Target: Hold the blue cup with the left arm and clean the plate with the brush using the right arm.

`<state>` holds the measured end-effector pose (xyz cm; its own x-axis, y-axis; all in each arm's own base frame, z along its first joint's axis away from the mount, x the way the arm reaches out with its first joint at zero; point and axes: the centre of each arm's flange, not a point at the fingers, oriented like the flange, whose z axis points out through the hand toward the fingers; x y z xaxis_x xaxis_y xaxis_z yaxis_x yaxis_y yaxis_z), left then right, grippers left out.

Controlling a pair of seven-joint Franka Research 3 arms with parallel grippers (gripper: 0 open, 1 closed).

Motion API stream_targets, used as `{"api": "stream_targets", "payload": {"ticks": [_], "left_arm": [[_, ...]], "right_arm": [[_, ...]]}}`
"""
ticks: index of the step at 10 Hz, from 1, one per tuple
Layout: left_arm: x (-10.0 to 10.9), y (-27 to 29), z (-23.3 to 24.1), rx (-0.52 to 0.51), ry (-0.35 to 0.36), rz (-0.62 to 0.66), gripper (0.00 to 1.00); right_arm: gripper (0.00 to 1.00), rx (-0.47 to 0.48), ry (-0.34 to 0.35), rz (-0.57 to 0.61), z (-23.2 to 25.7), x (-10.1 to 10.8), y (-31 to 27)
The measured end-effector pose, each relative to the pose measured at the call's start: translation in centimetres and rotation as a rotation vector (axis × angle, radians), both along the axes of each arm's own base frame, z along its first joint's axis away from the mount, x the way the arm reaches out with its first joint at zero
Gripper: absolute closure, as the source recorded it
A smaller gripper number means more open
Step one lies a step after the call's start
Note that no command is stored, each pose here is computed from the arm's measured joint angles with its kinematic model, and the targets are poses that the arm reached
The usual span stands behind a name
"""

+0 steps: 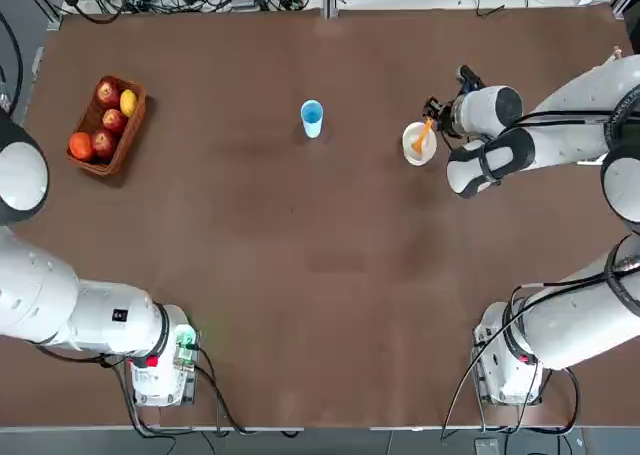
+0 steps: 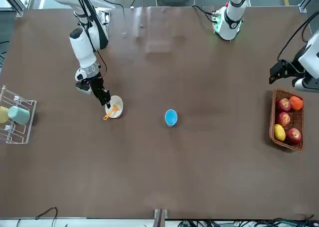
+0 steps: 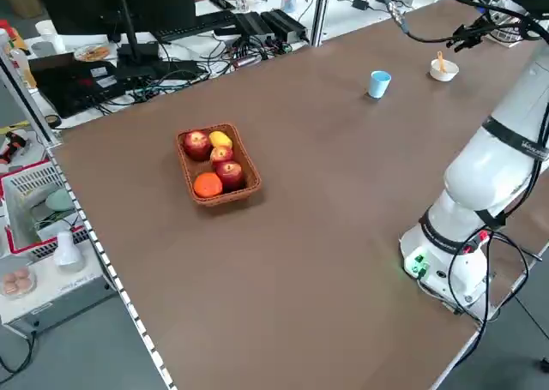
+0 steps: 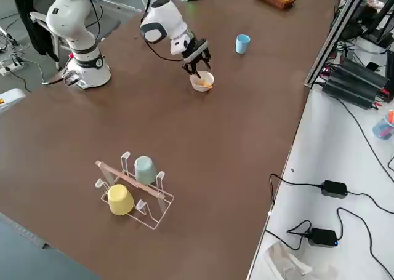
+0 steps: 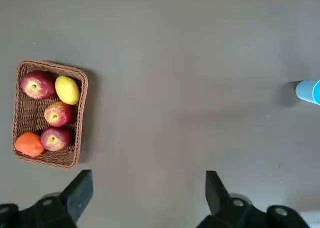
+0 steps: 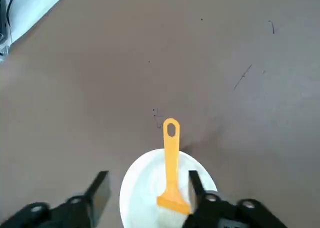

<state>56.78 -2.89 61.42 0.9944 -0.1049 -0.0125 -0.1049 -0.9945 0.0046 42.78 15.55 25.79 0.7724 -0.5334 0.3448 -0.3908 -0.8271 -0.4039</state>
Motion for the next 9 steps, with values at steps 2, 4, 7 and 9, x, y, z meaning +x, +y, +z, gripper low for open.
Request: {"api": "stream_targets", "payload": {"ticks": [2, 4, 7, 9], "left_arm": [[0.0, 0.3, 0.0, 0.0, 0.0, 0.005, 0.0], [0.0, 0.0, 0.0, 0.0, -0.001, 0.001, 0.0], [0.0, 0.0, 0.1, 0.0, -0.002, 0.001, 0.0], [0.0, 0.0, 0.1, 0.0, -0.001, 0.001, 0.0]], "right_arm": [[0.0, 0.001, -0.004, 0.0, 0.1, 0.1, 0.0], [0.0, 0.005, -0.014, -0.003, 0.5, 0.5, 0.0], [0.0, -0.025, 0.032, -0.012, 1.0, 2.1, -0.7], [0.0, -0.062, 0.067, -0.002, 2.8, 4.2, -1.6]]}}
